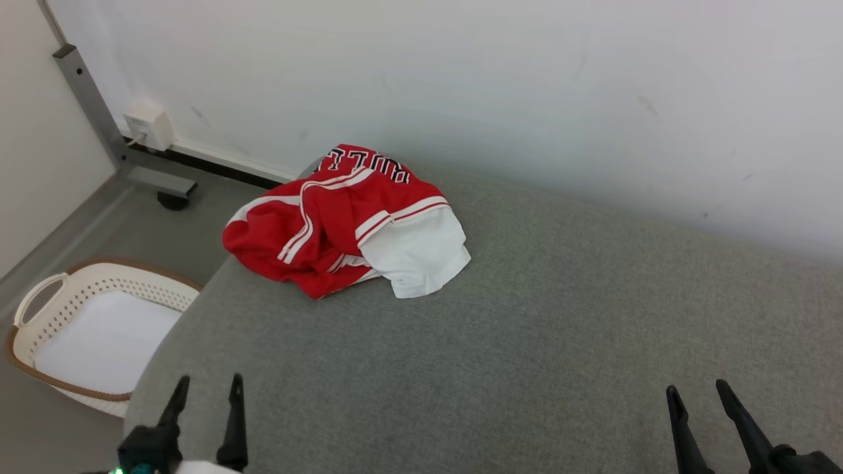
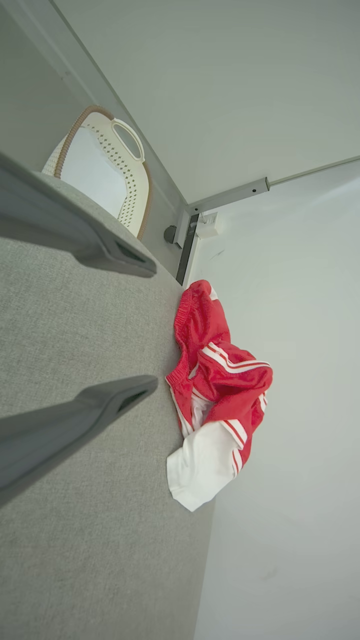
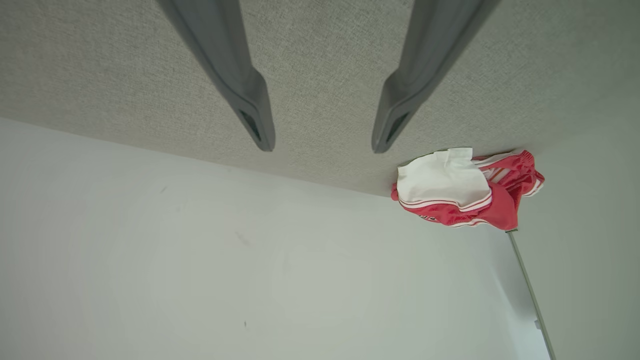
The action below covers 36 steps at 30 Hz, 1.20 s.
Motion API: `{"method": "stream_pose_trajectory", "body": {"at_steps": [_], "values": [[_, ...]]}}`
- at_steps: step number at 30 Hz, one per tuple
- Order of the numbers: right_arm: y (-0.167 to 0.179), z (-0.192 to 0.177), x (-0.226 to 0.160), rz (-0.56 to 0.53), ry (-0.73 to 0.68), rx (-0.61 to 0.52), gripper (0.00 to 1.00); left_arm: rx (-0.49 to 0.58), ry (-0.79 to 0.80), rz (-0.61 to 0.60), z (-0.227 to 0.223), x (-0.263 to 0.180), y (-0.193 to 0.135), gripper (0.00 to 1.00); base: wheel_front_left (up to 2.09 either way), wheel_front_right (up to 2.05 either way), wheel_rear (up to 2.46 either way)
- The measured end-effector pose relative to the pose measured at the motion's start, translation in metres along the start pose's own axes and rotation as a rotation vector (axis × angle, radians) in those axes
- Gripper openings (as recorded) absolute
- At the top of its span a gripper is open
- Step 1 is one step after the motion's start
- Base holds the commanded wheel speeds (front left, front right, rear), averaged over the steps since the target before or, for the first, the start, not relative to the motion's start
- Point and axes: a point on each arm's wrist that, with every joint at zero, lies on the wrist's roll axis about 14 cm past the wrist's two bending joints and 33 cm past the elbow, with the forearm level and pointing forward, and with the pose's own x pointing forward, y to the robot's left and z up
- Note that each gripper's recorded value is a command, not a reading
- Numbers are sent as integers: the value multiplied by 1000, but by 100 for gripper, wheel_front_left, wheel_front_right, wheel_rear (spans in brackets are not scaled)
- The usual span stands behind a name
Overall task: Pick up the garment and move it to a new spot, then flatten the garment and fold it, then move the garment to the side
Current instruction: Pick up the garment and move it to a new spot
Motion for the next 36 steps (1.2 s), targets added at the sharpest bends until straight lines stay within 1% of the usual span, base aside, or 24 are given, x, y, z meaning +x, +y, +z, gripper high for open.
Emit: {"method": "stream_pose_trajectory", "body": {"at_steps": [5, 6, 8, 10, 12, 14, 15, 17, 18, 20, 22, 23, 27, 31, 36], "values": [[-16, -10, 7, -19, 21, 4, 100, -8, -46, -46, 21, 41, -12, 100, 0, 0, 0], [-19, -11, 10, -19, 23, 1, 100, -17, -53, -51, 26, 52, -14, 100, 0, 0, 0], [-26, -15, 18, -19, 28, 3, 100, -3, -57, -83, 31, 75, -20, 100, 0, 0, 0], [-33, -24, 24, -23, 44, 9, 100, -15, -45, -111, 34, 99, -28, 100, 0, 0, 0], [-43, -34, 29, -30, 64, 6, 100, 5, -39, -141, 39, 125, -38, 100, 0, 0, 0], [-52, -43, 34, -39, 79, 9, 100, 2, -38, -153, 46, 150, -46, 100, 0, 0, 0], [-57, -48, 37, -41, 88, 7, 100, 14, -31, -163, 46, 162, -51, 100, 0, 0, 0], [-68, -60, 39, -49, 113, 3, 100, -12, -6, -163, 44, 183, -57, 100, 0, 0, 0], [-72, -68, 39, -52, 129, 4, 100, -8, 8, -167, 41, 193, -61, 100, 0, 0, 0], [-81, -80, 40, -58, 155, -3, 100, -25, 41, -161, 35, 212, -65, 100, 0, 0, 0], [-88, -89, 42, -63, 167, -1, 100, -17, 92, -153, 22, 227, -66, 100, 0, 0, 0], [-91, -92, 43, -62, 170, -1, 100, -22, 128, -140, 13, 234, -66, 100, 0, 0, 0], [-99, -99, 44, -67, 170, 0, 100, 9, 250, -115, -21, 247, -66, 100, 0, 0, 0], [-106, -100, 44, -78, 168, -3, 100, 4, 299, -135, -38, 255, -78, 100, 0, 0, 0], [-110, -100, 42, -84, 166, -11, 100, -1, 376, -150, -62, 252, -88, 100, 0, 0, 0]]}}
